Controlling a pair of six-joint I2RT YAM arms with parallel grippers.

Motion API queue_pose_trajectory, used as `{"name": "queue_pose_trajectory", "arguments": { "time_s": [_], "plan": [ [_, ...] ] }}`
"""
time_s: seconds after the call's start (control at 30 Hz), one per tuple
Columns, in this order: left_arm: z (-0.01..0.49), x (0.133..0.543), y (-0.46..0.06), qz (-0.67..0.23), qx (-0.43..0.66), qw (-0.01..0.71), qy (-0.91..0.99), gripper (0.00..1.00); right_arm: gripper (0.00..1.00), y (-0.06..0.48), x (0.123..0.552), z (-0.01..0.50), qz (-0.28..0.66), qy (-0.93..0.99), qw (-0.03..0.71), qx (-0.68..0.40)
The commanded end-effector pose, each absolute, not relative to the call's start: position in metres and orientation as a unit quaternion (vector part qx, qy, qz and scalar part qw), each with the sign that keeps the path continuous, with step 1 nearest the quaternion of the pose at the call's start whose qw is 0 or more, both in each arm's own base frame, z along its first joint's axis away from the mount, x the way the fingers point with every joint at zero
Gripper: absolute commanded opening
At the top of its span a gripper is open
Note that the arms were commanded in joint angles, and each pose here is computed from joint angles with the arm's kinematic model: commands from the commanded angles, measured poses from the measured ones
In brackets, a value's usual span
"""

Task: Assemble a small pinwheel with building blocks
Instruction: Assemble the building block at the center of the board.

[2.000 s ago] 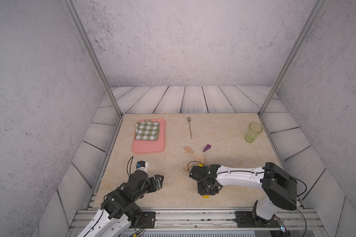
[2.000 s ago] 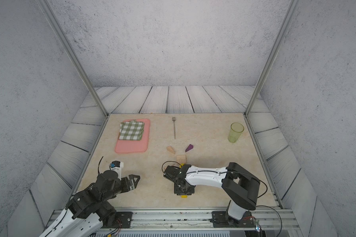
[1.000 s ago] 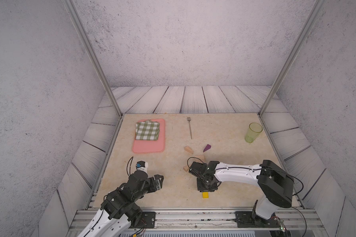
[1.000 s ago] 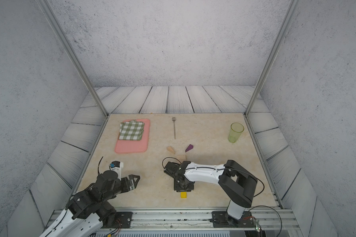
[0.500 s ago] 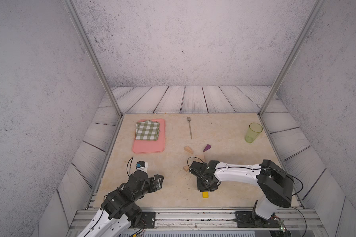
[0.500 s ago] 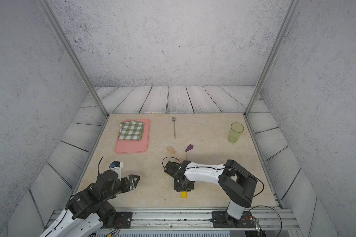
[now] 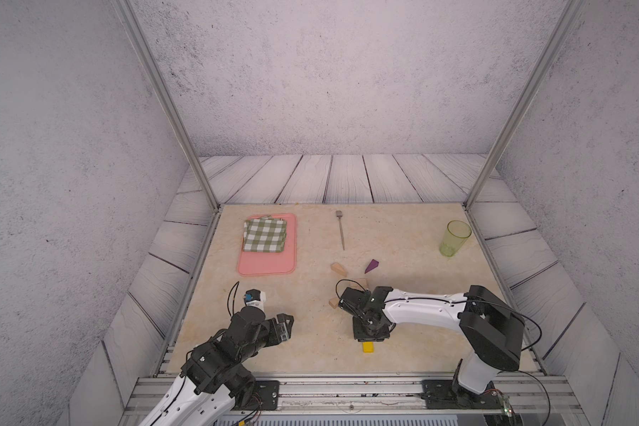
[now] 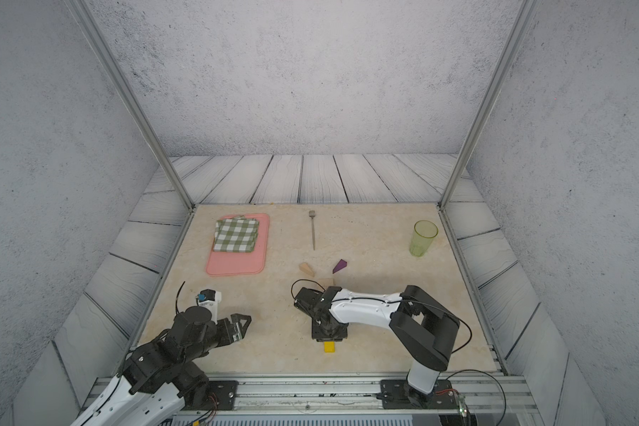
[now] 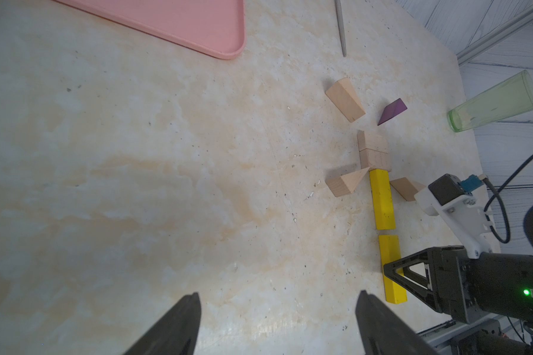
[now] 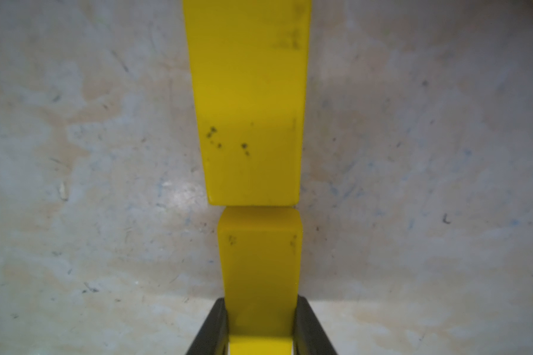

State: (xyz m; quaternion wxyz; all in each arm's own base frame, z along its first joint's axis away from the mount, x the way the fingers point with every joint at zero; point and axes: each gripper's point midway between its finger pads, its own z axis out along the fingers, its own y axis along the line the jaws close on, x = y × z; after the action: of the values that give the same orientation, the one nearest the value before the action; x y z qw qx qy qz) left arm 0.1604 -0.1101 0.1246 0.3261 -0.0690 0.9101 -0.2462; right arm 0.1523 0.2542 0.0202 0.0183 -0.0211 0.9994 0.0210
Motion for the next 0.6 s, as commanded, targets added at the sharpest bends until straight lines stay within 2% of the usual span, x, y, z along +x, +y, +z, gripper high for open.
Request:
{"name": "queue_pose_trajectory", "arguments": {
  "time_s": [0.0,0.57],
  "plan": [
    [0.1208,0.1609,-0.1059,-0.238,-0.077,0.328,0.911,0.86,0.32,0.2529,0.1579,0.0133,0.005,1.0,0.022,-0.02],
    [0.1207,0.161,-0.1058,-0.239,-0.078,0.328,0.911,0.86,0.33,0.2507,0.1609,0.0123,-0.004,0.999,0.027,-0.017]
  ]
}}
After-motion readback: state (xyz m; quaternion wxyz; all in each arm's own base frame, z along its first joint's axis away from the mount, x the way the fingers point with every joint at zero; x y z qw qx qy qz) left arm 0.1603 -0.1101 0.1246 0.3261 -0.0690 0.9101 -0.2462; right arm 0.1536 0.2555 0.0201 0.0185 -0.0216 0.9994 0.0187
